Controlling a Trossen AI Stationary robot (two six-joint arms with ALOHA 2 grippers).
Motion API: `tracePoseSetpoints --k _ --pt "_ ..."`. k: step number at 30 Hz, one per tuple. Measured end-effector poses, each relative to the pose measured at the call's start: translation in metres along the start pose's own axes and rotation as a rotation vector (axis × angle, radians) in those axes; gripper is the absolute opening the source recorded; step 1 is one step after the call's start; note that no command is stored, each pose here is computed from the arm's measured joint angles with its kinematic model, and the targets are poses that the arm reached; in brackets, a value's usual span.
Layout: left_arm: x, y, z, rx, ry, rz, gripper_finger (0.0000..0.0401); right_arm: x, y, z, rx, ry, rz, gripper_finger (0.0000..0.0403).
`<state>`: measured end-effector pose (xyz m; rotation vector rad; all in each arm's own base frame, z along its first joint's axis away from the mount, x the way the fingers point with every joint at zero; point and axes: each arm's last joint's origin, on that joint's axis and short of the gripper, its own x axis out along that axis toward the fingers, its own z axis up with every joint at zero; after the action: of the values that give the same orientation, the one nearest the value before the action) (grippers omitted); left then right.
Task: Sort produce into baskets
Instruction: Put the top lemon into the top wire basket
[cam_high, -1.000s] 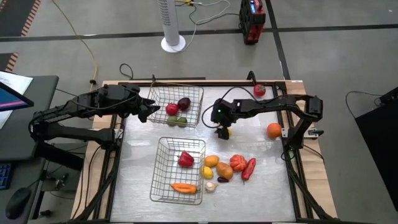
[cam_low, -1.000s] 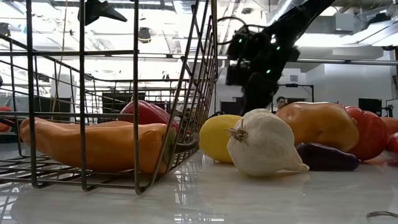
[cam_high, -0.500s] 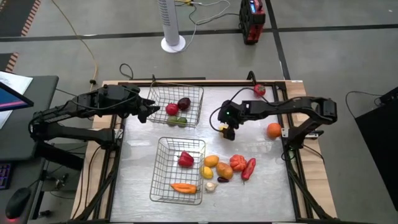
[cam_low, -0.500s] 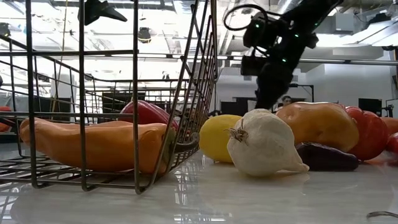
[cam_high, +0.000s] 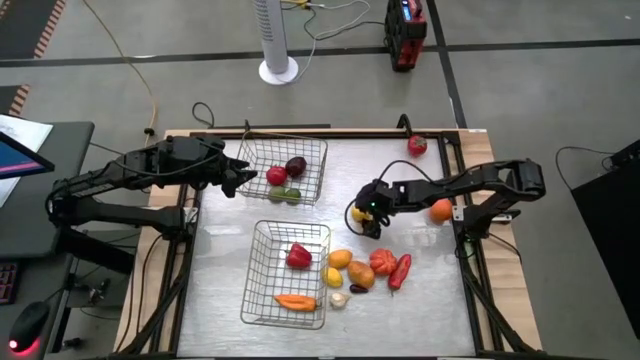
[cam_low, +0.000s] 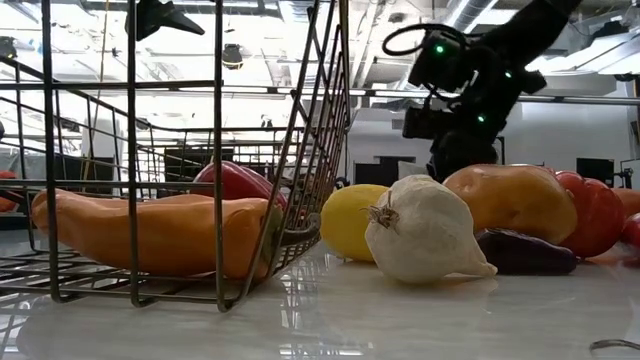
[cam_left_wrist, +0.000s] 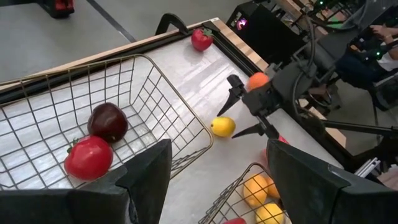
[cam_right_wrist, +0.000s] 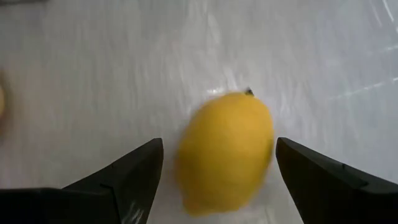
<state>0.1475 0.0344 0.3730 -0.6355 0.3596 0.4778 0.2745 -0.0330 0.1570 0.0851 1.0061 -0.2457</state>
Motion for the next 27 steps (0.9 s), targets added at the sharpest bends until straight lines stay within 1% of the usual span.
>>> tracePoseSetpoints --k 3,6,14,17,19,24,27 --pt "0.0 0.0 0.0 -0.003 0.0 -0.001 0.025 0.005 0.001 -0.008 0.005 -0.02 0.004 0.0337" --pt "0.0 0.0 0.0 -0.004 0.0 -0.001 0.025 0.007 0.0 -0.015 0.007 -0.01 0.002 0.032" --pt "0.0 0.0 0.0 -0.012 0.001 -0.003 0.025 0.009 0.0 -0.01 -0.024 -0.038 0.006 0.024" --pt "0.0 -0.001 0.0 -0.018 0.014 -0.021 0.025 0.0 0.001 0.005 -0.02 -0.069 0.01 0.0219" --pt "0.0 -0.001 0.0 -0.02 0.016 -0.026 0.025 -0.01 0.001 0.023 -0.028 -0.128 0.015 0.0218" --pt "0.0 -0.002 0.001 -0.023 -0.002 -0.038 0.025 -0.038 -0.001 0.073 -0.029 -0.303 0.016 0.0243" --pt "0.0 -0.004 0.003 -0.027 -0.02 -0.052 0.025 -0.052 -0.005 0.102 -0.023 -0.432 0.007 0.0249"
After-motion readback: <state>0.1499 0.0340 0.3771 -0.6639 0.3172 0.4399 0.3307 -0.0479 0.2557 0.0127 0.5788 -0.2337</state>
